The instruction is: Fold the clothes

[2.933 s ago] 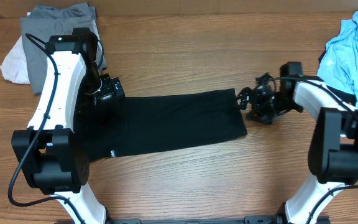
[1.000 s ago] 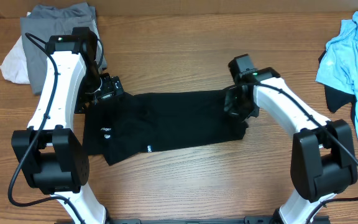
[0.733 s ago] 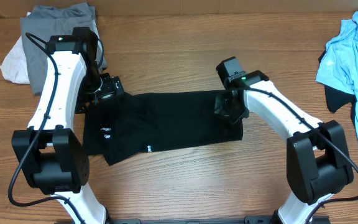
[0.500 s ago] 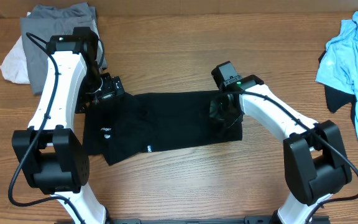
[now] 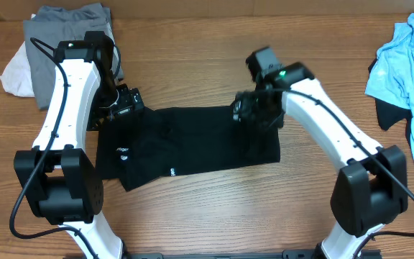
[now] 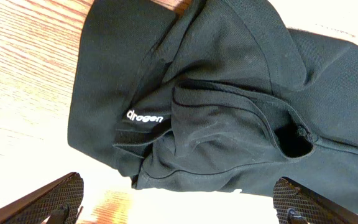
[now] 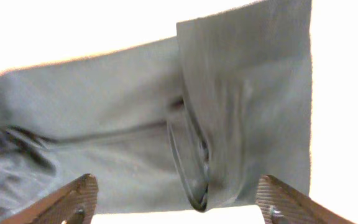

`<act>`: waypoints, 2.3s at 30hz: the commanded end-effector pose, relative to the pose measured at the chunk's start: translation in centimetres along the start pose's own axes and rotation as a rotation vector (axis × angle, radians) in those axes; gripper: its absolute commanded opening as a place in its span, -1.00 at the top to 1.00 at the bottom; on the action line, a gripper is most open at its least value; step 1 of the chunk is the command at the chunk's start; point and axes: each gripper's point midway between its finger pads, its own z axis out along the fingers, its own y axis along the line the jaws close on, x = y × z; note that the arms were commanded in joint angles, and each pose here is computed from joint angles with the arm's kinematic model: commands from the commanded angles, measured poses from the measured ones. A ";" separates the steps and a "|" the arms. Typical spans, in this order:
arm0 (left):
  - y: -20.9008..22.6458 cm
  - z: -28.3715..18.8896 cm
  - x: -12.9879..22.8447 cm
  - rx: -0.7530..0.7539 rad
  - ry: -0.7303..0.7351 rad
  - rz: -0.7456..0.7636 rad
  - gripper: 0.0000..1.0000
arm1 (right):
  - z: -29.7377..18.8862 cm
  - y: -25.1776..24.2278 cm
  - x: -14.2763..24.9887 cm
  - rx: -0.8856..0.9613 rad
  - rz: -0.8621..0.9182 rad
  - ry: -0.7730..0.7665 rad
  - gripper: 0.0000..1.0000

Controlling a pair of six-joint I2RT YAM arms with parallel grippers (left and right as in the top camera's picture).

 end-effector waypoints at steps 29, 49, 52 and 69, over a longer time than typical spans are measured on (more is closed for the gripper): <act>-0.4 0.2 0.2 0.006 0.003 0.005 -1.00 | 6.7 -4.7 2.0 -0.237 0.087 0.091 0.82; -0.3 0.2 0.4 0.003 0.010 0.013 -1.00 | 8.2 0.0 6.5 -0.173 0.018 0.124 0.92; -0.3 0.2 0.4 0.003 0.010 0.013 -1.00 | 5.6 0.2 5.1 -0.162 0.017 0.085 0.81; -0.3 0.2 0.3 0.005 0.006 0.012 -1.00 | -3.3 -11.6 -4.6 -0.141 0.053 -0.116 -1.00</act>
